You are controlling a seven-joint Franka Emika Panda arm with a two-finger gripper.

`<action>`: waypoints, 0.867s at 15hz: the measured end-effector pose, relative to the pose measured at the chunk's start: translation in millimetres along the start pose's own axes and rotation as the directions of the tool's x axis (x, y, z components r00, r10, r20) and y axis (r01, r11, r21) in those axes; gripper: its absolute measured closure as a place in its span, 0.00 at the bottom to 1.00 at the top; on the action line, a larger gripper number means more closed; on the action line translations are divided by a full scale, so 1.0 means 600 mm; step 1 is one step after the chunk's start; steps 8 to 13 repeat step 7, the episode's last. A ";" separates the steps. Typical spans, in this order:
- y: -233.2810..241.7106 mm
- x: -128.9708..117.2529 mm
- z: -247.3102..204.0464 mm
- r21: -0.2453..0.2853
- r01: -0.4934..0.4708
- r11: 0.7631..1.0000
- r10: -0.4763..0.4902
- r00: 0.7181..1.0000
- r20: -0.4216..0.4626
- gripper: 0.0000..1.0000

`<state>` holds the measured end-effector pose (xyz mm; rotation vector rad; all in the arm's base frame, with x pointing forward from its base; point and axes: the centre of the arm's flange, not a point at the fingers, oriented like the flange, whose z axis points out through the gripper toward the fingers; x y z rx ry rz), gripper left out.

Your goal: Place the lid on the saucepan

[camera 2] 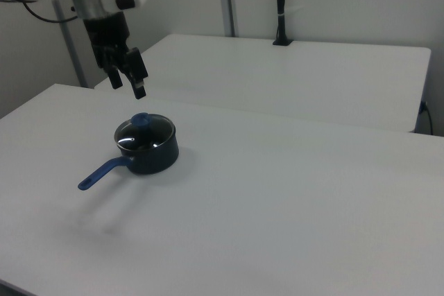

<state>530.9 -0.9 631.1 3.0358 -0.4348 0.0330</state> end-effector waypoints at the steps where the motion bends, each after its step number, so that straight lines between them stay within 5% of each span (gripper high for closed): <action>1: 0.007 0.002 0.006 -0.001 0.039 0.999 -0.039 0.999 0.007 0.00; 6: 0.049 0.028 0.019 0.002 0.179 0.984 -0.179 0.984 -0.018 0.00; 13: 0.054 0.029 0.018 0.003 0.187 0.982 -0.187 0.982 -0.020 0.00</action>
